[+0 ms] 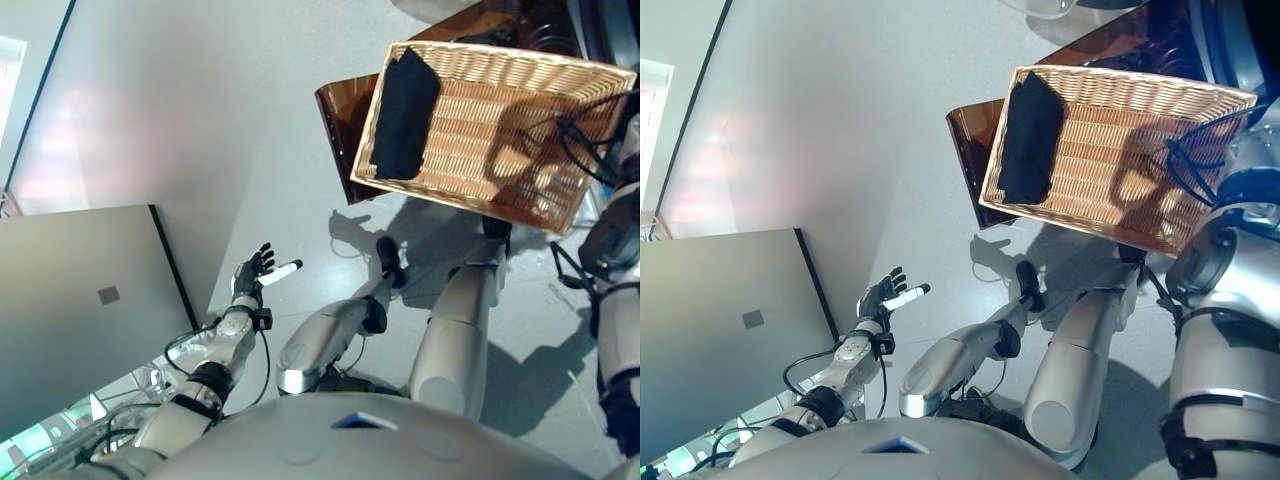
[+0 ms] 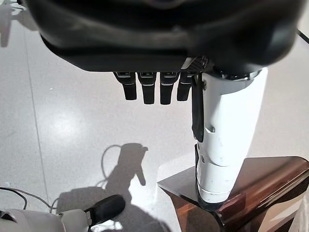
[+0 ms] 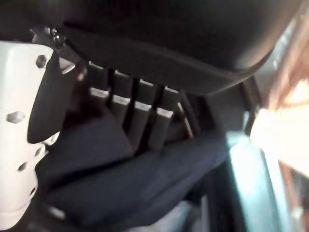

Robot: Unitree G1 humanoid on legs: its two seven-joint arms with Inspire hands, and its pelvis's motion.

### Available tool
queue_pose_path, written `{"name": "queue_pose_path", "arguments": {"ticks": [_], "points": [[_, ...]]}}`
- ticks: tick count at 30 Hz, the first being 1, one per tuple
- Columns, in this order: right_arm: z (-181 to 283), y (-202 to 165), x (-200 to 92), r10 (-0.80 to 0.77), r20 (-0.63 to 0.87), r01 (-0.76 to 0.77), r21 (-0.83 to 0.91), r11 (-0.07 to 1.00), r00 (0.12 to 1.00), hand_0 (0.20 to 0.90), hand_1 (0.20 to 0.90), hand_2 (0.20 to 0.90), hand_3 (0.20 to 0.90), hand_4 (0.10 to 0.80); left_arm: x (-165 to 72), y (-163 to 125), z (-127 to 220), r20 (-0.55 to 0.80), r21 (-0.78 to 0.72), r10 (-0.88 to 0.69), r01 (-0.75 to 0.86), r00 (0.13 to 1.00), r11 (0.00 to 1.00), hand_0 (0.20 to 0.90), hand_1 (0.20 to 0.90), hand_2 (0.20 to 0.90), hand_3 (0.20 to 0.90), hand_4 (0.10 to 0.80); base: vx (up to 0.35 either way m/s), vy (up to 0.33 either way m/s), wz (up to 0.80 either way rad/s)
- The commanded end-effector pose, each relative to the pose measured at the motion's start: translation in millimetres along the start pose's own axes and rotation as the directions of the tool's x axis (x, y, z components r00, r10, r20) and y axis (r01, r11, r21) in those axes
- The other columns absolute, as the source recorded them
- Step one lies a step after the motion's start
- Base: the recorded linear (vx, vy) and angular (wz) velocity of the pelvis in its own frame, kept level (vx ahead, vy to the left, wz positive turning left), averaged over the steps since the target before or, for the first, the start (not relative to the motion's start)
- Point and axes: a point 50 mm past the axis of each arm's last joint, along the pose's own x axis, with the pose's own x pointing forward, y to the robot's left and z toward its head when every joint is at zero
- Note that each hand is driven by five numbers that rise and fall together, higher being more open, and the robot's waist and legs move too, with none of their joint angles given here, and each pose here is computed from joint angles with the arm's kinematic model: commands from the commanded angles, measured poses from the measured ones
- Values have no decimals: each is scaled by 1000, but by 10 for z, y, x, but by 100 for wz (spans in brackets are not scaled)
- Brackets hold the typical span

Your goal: Pick up the clothes and place them into the washing machine

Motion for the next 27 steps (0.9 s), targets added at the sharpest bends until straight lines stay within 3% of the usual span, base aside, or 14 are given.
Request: {"name": "queue_pose_path", "arguments": {"ticks": [1, 8, 14, 27], "points": [[397, 31, 90, 152, 208, -102, -233, 967, 966, 900, 900, 900, 900, 800, -73, 293, -164, -36, 25, 105, -105, 994, 994, 900, 900, 900, 900, 800, 0, 0, 0], [66, -234, 90, 173, 143, -97, -429, 898, 974, 900, 900, 900, 900, 800, -47, 317, -119, -24, 24, 118, -117, 993, 993, 900, 900, 900, 900, 800, 0, 0, 0], [-400, -659, -3, 244, 7, -182, -648, 740, 970, 900, 900, 900, 900, 800, -35, 416, -60, -3, 10, 149, -149, 989, 989, 900, 900, 900, 900, 800, -9, -4, -1], [-896, -1420, -298, 283, -199, -322, -801, 504, 938, 900, 900, 900, 900, 800, -65, 654, -16, 19, -17, 229, -229, 973, 973, 900, 900, 900, 900, 800, -10, -30, 4]]}}
